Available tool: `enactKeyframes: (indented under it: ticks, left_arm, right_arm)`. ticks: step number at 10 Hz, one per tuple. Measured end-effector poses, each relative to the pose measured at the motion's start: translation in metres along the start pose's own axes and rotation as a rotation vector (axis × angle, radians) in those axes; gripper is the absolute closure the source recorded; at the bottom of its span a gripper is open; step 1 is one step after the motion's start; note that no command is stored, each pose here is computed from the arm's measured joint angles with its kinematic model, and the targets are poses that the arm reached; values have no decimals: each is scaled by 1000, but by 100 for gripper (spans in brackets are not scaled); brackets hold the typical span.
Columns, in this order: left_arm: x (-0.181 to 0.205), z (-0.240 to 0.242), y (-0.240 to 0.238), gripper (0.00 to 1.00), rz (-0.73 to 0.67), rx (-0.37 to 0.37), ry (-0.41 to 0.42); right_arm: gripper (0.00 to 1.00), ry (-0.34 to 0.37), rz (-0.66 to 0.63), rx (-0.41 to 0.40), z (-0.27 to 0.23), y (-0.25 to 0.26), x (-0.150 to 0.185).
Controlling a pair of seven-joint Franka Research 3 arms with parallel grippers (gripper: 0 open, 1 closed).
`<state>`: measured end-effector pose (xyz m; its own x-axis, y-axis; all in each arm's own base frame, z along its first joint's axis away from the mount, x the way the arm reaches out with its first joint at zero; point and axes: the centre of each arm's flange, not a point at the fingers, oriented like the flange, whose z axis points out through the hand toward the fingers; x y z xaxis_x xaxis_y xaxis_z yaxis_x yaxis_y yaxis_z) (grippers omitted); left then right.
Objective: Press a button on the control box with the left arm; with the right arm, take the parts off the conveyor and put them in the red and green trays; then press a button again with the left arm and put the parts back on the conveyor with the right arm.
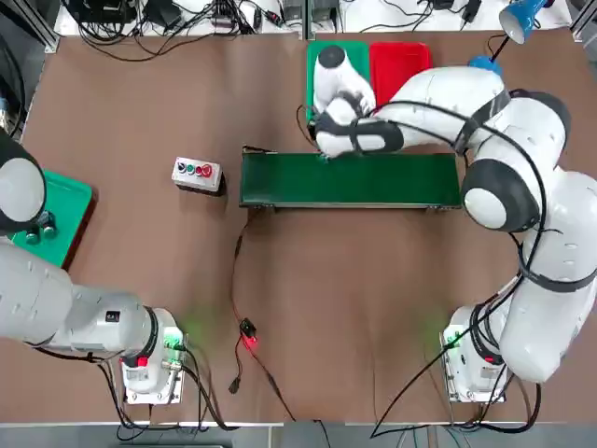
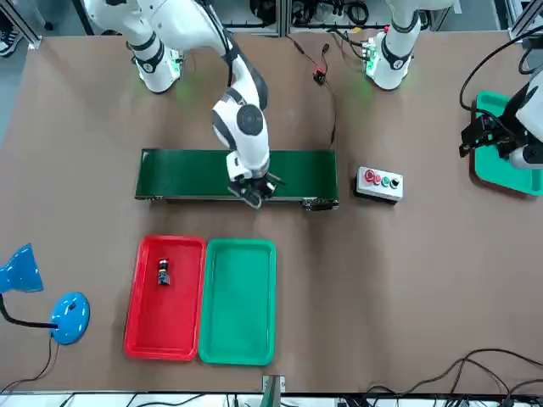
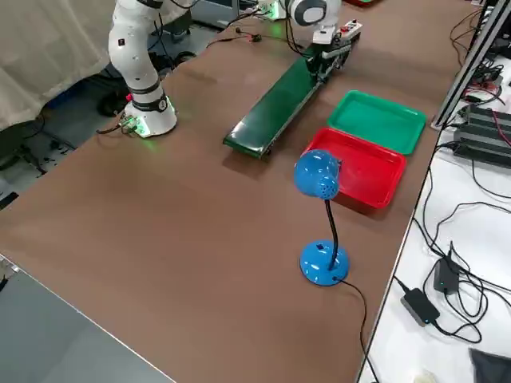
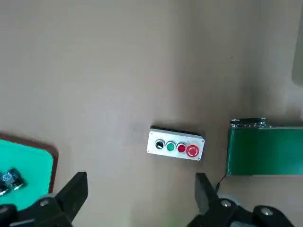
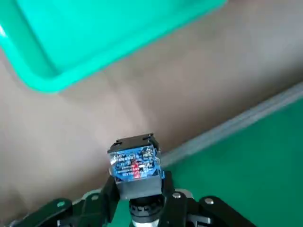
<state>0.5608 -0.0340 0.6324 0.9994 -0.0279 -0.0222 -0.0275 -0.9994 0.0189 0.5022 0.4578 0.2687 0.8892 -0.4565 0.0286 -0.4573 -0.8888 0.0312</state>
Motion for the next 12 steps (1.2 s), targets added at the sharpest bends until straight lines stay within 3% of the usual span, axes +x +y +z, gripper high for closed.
enactKeyframes:
  ticks: [3,5,8,12]
  left_arm:
    - [0,0,0,0,0,0,0]
    - [0,0,0,0,0,0,0]
    - [0,0,0,0,0,0,0]
    - [0,0,0,0,0,0,0]
  right_arm:
    - [59,15,-88,18,-32,24,99]
    - [59,55,-85,83,-26,25,142]
    - [59,136,-104,205,31,9,161]
    - [59,164,-150,210,65,5,193]
